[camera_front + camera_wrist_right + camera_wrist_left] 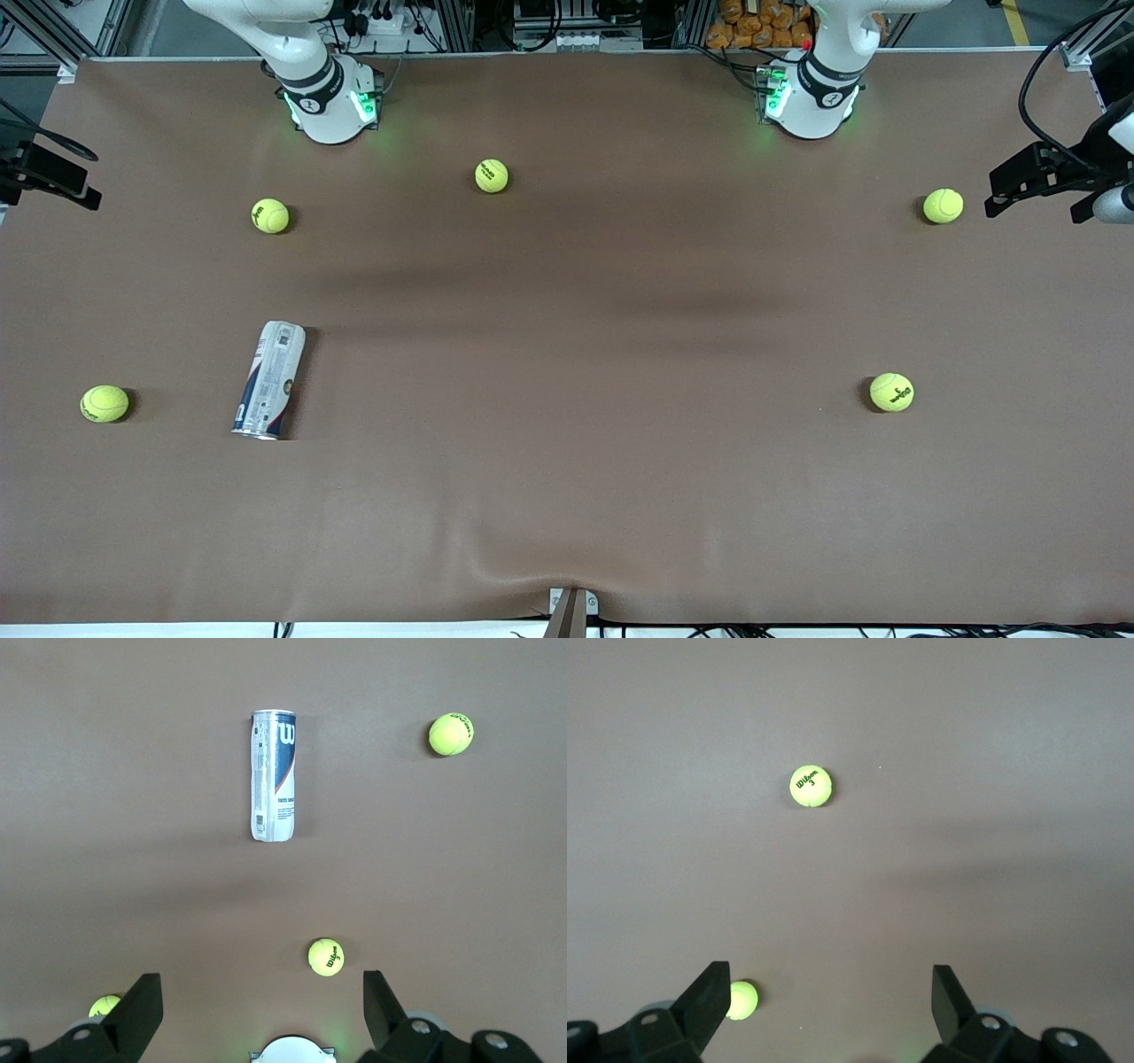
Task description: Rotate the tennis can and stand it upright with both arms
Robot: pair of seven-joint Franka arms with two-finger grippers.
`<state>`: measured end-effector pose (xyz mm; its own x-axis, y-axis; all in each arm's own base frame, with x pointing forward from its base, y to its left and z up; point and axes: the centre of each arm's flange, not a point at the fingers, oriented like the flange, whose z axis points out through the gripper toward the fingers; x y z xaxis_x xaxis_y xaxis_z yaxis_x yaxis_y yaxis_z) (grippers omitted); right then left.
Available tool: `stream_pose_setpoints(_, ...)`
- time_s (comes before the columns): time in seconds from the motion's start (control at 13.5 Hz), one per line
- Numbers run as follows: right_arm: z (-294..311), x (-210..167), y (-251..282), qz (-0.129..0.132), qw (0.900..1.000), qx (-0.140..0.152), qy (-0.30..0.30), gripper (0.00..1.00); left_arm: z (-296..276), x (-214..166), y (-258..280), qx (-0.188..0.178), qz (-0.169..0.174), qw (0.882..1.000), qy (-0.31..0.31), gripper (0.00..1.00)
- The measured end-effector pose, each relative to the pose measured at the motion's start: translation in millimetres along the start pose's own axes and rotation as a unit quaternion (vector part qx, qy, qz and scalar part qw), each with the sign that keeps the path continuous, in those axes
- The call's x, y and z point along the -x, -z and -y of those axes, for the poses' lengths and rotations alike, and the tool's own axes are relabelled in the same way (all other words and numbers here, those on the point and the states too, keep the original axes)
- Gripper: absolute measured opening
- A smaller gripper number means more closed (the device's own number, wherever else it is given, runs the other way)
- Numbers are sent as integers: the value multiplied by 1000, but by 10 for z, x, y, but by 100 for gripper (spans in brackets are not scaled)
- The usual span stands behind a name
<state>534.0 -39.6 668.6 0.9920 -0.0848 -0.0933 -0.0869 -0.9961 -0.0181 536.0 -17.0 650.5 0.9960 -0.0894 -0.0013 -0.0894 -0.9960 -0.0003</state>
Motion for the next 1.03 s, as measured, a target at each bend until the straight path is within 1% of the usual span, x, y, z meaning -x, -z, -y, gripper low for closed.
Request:
stream_pose_setpoints(0.3,48,-102,-140,-5,1000,0,5,100,-20,-1,1,0,0,1000,-2,100)
stream_pose_setpoints(0.37,58,-177,-264,2,1000,1,9,100,-26,-1,2,0,0,1000,-2,100)
stream_pose_setpoints(0.44,55,-280,-447,16,1000,1,16,100,-26,-1,4,0,0,1000,-2,100)
stream_pose_setpoints(0.59,44,-578,-924,44,999,1,26,100,-22,4,3,0,2,1000,-2,100)
stream_pose_setpoints(0.81,39,-1101,-1879,82,996,0,32,100,-13,8,4,0,3,1000,-1,100)
stream_pose_setpoints(0.89,37,-1267,-2208,86,996,0,38,100,-9,11,2,0,4,1000,-1,100)
stream_pose_setpoints(1.03,13,-1534,-2787,84,995,0,54,100,-10,19,-5,0,8,1000,-1,100)
